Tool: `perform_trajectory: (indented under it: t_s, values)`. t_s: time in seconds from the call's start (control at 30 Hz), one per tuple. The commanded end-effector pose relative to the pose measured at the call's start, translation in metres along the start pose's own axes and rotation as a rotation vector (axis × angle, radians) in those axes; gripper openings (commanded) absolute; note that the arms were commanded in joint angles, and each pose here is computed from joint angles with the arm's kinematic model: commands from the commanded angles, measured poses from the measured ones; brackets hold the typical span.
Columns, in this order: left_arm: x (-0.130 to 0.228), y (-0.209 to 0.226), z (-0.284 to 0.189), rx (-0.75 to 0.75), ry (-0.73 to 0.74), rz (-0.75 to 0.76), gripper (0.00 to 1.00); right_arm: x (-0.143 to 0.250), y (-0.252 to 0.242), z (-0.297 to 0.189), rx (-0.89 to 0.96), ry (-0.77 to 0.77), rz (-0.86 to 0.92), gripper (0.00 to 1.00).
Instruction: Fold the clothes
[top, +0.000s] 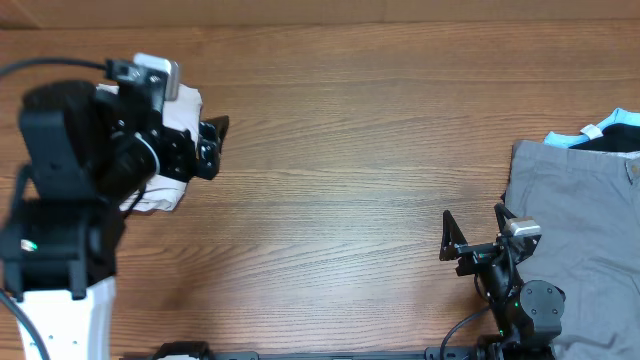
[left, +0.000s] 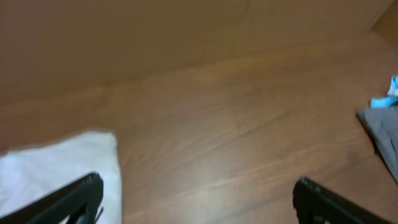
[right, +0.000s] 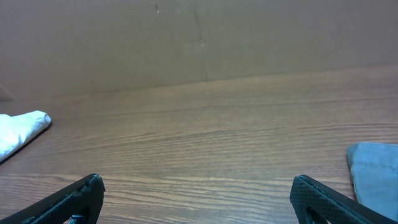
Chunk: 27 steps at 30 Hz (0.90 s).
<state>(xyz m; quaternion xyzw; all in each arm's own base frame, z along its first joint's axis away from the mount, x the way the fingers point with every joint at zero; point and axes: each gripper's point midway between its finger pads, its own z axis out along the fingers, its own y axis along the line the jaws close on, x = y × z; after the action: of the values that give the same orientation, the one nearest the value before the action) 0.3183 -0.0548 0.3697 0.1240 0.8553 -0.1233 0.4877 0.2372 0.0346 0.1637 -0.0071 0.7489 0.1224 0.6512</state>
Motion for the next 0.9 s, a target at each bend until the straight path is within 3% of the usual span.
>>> perform_trajectory:
  t_s: [0.0, 0.53, 0.87]
  values:
    - [0.024, -0.019, 0.006, 0.094, -0.054, 0.016, 1.0, -0.001, 0.0, 0.0, -0.004, -0.011, -0.005, 1.0]
    - [0.152, -0.032, 0.006, 0.078, -0.236, 0.092, 1.0, -0.001, 0.0, 0.0, -0.004, -0.011, -0.005, 1.0]
    - [0.203, -0.035, 0.01, 0.063, -0.333, 0.132, 1.0, -0.001, 0.0, 0.0, -0.004, -0.011, -0.005, 1.0]
